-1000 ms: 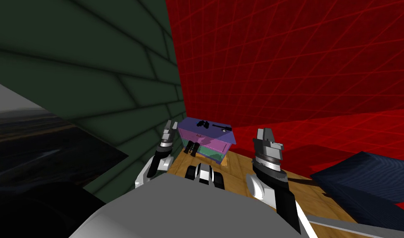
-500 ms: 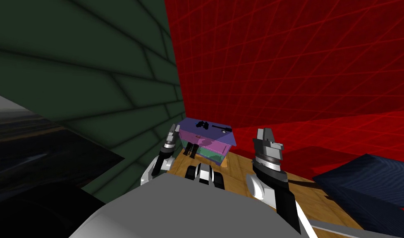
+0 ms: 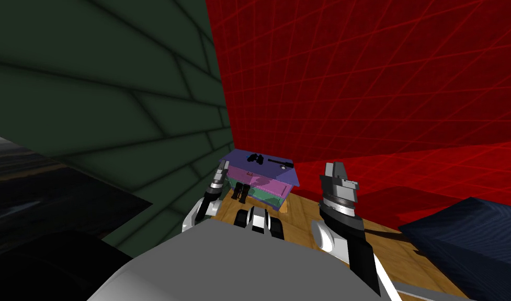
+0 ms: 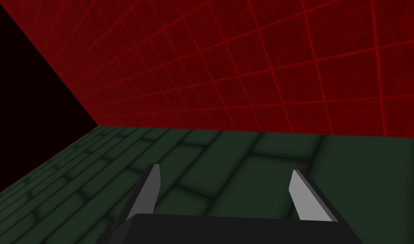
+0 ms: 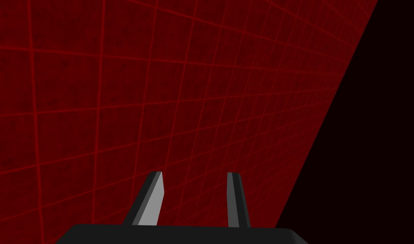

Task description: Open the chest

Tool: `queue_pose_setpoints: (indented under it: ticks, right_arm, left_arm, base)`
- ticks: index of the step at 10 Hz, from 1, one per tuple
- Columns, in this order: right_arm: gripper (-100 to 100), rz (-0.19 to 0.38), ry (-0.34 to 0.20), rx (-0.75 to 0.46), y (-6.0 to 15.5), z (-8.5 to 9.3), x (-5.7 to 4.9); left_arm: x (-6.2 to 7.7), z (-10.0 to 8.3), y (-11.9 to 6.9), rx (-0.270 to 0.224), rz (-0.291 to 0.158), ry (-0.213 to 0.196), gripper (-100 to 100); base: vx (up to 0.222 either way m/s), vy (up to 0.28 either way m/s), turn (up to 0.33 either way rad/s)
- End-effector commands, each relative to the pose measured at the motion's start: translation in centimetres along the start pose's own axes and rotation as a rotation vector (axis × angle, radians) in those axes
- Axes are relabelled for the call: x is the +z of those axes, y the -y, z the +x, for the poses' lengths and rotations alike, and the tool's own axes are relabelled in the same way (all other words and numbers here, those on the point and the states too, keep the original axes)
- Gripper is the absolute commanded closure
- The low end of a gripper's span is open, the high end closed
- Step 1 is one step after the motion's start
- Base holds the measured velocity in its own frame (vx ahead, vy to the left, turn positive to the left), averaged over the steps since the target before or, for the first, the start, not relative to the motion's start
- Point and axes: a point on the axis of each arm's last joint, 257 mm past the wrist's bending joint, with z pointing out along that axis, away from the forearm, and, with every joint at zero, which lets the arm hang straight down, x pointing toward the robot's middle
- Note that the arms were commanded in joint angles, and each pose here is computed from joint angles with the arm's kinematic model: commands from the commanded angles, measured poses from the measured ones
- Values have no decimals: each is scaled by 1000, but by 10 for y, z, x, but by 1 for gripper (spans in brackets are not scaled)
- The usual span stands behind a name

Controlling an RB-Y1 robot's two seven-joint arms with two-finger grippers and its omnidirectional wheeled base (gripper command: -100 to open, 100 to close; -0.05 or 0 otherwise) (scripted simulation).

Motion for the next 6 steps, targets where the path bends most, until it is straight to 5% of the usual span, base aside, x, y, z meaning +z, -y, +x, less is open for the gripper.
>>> queue_pose_setpoints:
  ticks: [1, 6]
  right_arm:
    - [0, 0, 0, 0, 0, 0, 0]
    - [0, 0, 0, 0, 0, 0, 0]
  left_arm:
    - [-11, 10, -17, 7, -17, -19, -100]
    - [-33, 24, -52, 11, -75, -49, -100]
  base:
    - [48, -9, -3]
    - [36, -10, -1]
